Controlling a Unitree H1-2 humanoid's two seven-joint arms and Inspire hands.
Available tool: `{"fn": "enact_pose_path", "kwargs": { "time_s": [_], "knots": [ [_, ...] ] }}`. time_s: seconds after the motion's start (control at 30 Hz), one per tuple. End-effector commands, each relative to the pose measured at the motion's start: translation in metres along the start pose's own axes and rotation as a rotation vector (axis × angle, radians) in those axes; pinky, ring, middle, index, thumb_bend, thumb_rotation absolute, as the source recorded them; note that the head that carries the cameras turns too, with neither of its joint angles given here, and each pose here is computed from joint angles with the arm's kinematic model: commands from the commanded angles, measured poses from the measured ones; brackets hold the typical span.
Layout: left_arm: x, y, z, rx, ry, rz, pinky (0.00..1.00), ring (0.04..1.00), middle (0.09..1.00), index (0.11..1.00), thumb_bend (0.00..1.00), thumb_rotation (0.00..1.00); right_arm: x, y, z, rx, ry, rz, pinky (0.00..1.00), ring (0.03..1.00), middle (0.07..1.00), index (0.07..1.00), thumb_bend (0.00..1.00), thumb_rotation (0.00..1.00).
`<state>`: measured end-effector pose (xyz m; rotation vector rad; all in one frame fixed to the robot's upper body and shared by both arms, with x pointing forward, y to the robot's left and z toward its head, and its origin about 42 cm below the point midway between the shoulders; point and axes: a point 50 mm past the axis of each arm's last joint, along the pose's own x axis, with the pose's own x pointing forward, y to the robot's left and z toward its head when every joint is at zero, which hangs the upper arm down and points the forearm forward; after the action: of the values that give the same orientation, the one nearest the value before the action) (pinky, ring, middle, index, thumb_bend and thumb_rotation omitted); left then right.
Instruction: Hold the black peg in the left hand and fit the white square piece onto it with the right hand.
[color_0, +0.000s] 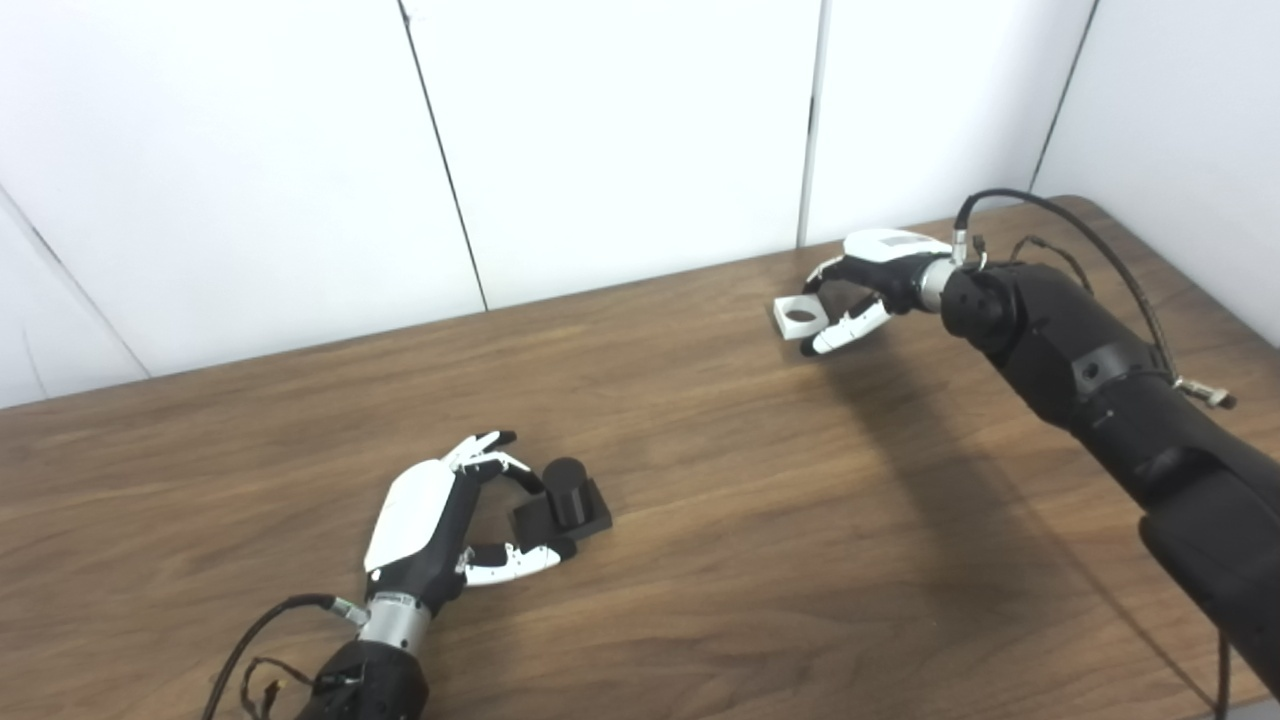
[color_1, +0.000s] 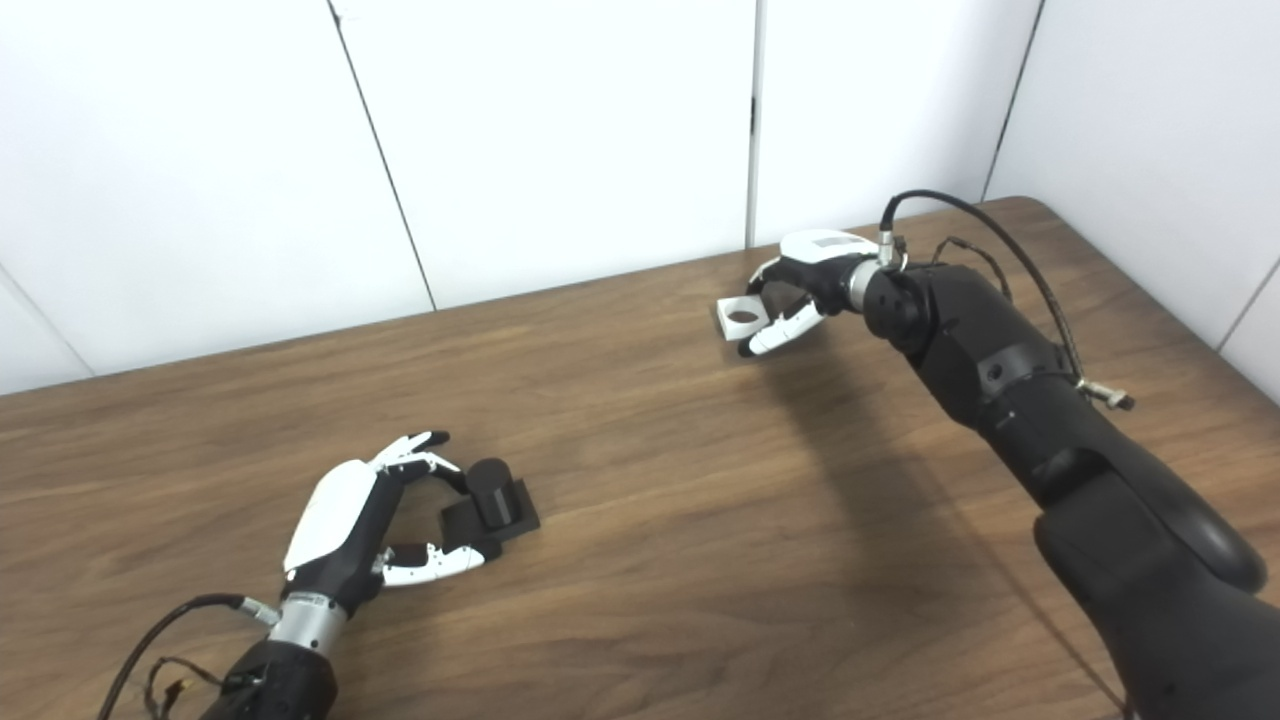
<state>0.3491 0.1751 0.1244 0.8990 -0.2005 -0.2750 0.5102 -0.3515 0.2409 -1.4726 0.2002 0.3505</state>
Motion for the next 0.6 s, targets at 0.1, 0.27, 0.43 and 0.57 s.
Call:
{"fn": "enact_pose_path", "kwargs": {
  "time_s": [0.1,0.27,0.43,0.57],
  "knots": [
    [-0.003,0.011,-0.007,0.024,0.029,0.004,0.89,0.931,0.890,0.555,0.85,0.34,0.005,-0.042,0.015,-0.020,-0.040,-0.098,0.87,0.931,0.921,0.834,0.71,0.58],
    [-0.004,0.011,-0.007,0.021,0.032,0.009,0.89,0.931,0.890,0.552,0.85,0.35,0.009,-0.043,0.016,-0.017,-0.040,-0.095,0.88,0.935,0.922,0.833,0.72,0.57],
    [-0.005,0.012,-0.007,0.023,0.039,0.005,0.89,0.933,0.895,0.555,0.85,0.36,0.014,-0.045,0.017,-0.019,-0.034,-0.094,0.89,0.939,0.923,0.830,0.71,0.56],
    [-0.005,0.012,-0.005,0.023,0.038,0.004,0.89,0.933,0.893,0.556,0.85,0.36,0.018,-0.046,0.018,-0.023,-0.038,-0.104,0.89,0.935,0.915,0.825,0.72,0.57]
  ]
}}
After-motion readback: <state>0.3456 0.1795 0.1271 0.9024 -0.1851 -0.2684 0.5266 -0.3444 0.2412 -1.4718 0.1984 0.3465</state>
